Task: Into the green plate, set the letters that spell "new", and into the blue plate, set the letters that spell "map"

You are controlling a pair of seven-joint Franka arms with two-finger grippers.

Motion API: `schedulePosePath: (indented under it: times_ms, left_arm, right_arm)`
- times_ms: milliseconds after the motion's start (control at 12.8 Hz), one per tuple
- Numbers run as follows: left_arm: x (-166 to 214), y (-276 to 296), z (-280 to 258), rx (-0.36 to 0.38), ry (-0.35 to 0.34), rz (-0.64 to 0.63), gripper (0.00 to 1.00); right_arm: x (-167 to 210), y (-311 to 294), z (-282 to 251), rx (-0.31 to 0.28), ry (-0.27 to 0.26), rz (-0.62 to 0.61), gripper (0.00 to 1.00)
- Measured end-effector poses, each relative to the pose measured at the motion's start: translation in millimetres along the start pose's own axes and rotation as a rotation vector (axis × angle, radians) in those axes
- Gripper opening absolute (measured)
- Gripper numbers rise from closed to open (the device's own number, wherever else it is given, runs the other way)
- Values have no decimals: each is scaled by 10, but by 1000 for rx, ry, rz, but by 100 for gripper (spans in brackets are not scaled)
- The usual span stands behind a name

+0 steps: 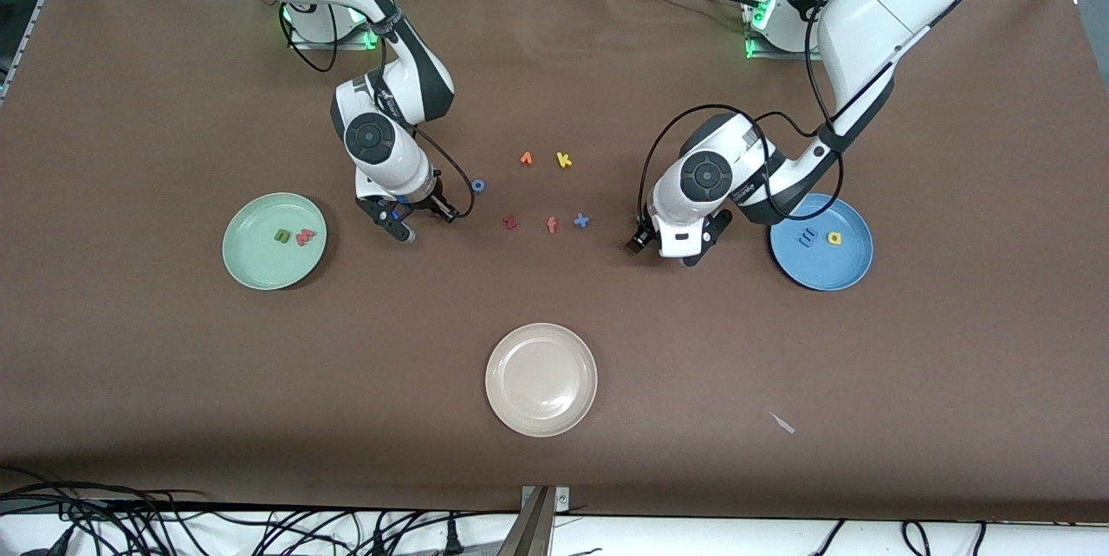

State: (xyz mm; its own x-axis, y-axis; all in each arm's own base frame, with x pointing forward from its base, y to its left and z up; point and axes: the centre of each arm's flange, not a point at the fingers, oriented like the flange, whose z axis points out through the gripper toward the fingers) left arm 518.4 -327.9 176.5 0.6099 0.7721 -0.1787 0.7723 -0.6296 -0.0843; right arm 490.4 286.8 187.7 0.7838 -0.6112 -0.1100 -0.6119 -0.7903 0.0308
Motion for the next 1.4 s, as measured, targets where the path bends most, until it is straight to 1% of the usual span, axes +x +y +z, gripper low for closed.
schedulePosePath:
  times_ms: [78,234,390,468,545,701,857,935,1091,1169,1247,1403]
  left_arm:
    - [-25,0,27,4,-2,4,81]
    - [-59,3,66,6,1,16,56]
    - [-65,17,50,-1,4,26,31]
    - [-62,19,47,-2,5,40,22]
    - [-49,19,43,-1,6,67,11]
    - [90,26,-63,10,17,117,11]
    - [362,1,-398,45,23,195,11]
    - [516,-51,-631,56,11,240,11]
    - [977,-313,-1120,82,-29,345,11]
    - [1258,-497,-1270,103,-52,401,11]
    - [1542,-677,-1334,119,-75,454,11]
    - [2021,-996,-1247,134,-118,541,11]
  right_arm:
    - [99,7,-102,-20,-8,-30,28]
    - [339,130,-320,-62,-27,-121,28]
    - [594,311,-482,-81,-35,-203,28]
    - [751,422,-544,-88,-38,-241,28]
    - [917,540,-595,-93,-38,-279,28]
    - [1255,812,-679,-107,-44,-343,28]
    - [1527,1051,-736,-113,-42,-386,28]
    - [1645,1165,-755,-116,-42,-408,28]
    - [1867,1396,-762,-125,-43,-445,28]
    - [1954,1492,-745,-129,-47,-456,28]
    - [2021,1568,-725,-131,-51,-454,33]
    - [2079,1619,-726,-130,-52,-449,54]
